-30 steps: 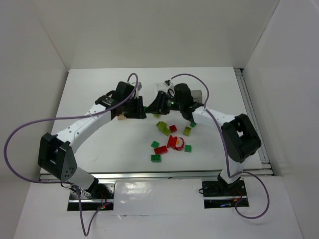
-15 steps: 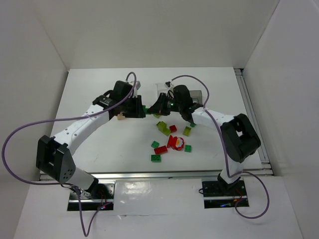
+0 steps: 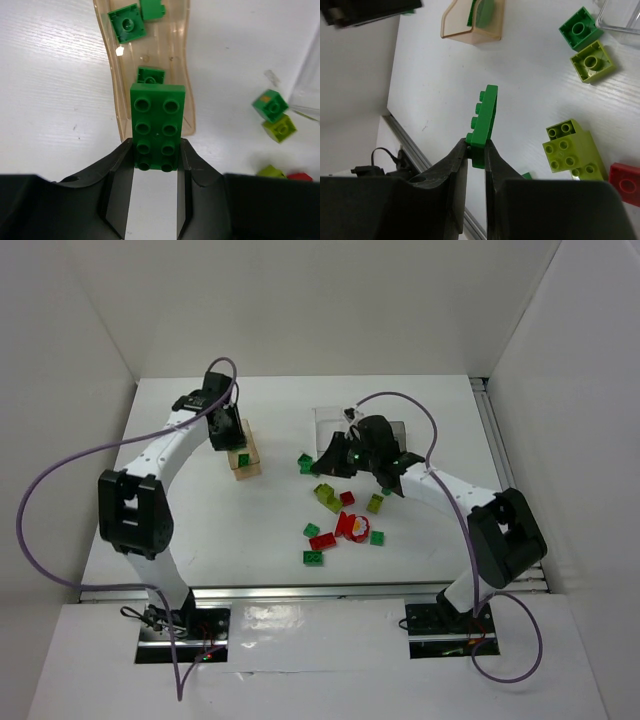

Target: Sort the legos into containers by color

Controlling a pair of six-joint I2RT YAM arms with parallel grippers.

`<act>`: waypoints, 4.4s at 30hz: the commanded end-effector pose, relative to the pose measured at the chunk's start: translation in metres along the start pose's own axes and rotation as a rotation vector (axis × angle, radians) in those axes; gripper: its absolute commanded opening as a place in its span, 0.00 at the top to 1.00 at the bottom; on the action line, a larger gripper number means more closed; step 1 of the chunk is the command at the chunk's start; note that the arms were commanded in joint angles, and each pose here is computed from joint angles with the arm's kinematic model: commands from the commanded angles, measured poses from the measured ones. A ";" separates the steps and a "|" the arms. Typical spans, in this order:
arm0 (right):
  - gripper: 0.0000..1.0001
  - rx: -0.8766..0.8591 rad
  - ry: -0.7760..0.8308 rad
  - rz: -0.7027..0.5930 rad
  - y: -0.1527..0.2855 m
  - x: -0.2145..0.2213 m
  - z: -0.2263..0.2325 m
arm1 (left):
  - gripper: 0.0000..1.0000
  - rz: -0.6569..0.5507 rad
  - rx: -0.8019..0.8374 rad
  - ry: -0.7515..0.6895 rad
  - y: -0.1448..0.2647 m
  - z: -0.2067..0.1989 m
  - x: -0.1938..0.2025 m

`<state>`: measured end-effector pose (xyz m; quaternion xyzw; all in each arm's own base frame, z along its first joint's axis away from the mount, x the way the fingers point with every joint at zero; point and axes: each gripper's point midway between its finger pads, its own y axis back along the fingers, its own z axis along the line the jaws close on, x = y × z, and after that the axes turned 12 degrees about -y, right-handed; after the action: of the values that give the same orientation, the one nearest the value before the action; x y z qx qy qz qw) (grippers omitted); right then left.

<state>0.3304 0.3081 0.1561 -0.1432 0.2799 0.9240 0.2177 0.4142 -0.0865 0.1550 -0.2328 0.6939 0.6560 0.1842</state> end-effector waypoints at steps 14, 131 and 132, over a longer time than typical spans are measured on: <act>0.94 -0.041 0.153 -0.022 -0.011 -0.021 0.046 | 0.11 0.042 -0.040 0.023 -0.028 0.023 -0.029; 0.36 0.186 0.301 -0.133 -0.021 -0.035 0.010 | 0.81 -0.003 -0.127 0.171 -0.027 0.073 -0.040; 0.36 0.180 0.302 -0.140 -0.018 -0.036 0.013 | 0.81 -0.010 -0.109 0.184 -0.024 0.064 -0.042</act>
<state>0.3698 0.3219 0.1395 -0.2555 0.3993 0.8502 0.2289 0.4666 0.0134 0.1500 -0.3274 0.6447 0.6848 0.0903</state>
